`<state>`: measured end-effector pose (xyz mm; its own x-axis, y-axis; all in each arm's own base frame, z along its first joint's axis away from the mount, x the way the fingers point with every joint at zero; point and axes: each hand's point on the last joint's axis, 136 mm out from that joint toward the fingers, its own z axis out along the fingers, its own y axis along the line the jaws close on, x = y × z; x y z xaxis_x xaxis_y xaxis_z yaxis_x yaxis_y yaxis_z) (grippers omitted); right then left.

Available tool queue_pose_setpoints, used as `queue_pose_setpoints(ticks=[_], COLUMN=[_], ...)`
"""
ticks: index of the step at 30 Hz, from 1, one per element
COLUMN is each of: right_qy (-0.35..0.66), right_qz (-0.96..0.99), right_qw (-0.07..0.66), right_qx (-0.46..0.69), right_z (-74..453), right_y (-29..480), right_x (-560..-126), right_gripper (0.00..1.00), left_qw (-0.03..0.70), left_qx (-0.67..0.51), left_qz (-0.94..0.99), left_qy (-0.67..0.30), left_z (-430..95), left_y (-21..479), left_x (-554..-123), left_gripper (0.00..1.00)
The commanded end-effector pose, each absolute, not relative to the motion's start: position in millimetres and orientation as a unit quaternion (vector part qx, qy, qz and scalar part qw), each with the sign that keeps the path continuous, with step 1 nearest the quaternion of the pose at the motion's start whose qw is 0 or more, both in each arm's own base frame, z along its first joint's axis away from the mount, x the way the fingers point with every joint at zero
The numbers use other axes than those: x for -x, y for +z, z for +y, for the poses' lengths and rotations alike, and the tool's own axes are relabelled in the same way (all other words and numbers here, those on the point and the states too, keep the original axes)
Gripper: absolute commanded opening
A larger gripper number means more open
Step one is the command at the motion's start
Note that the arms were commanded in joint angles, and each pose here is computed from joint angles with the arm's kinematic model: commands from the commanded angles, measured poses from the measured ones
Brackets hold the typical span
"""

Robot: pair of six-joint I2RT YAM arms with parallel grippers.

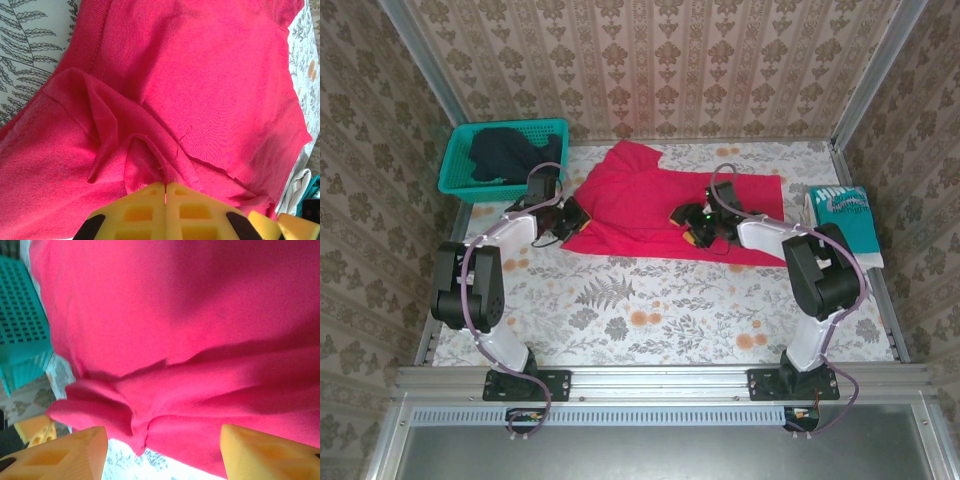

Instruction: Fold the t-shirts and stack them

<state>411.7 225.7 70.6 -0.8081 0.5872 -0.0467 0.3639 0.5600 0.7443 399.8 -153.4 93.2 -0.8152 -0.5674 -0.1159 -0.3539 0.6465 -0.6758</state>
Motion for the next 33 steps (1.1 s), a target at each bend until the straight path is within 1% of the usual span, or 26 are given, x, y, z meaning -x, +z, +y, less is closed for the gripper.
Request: queue_pose_setpoints(ticks=[1,11,19,26,30,33], right_qy=[0.395,0.377,0.376,0.369,0.376,0.352], right_qz=[0.861,0.865,0.864,0.862,0.862,0.874], right_qw=[0.127,0.105,0.122,0.133,0.143,0.148], right_qx=[-0.294,-0.313,-0.311,-0.32,-0.309,-0.302], right_z=[236,227,225,212,211,203], right_y=[57,35,36,37,53,54], right_x=[-418,-425,-453,-476,-477,-466], right_gripper=[0.62,0.62,0.62,0.62,0.62,0.62], left_qw=[0.167,0.172,0.169,0.165,0.168,0.173], left_qx=[0.253,0.251,0.249,0.25,0.252,0.253], left_qz=[0.892,0.892,0.892,0.89,0.89,0.89], left_qy=[-0.336,-0.335,-0.338,-0.343,-0.342,-0.339], left_z=[-152,-151,-153,-155,-153,-151], left_y=[102,106,106,105,106,108], left_x=[-397,-397,-395,-394,-394,-396], left_gripper=[0.0,0.0,0.0,0.0,0.0,0.0])
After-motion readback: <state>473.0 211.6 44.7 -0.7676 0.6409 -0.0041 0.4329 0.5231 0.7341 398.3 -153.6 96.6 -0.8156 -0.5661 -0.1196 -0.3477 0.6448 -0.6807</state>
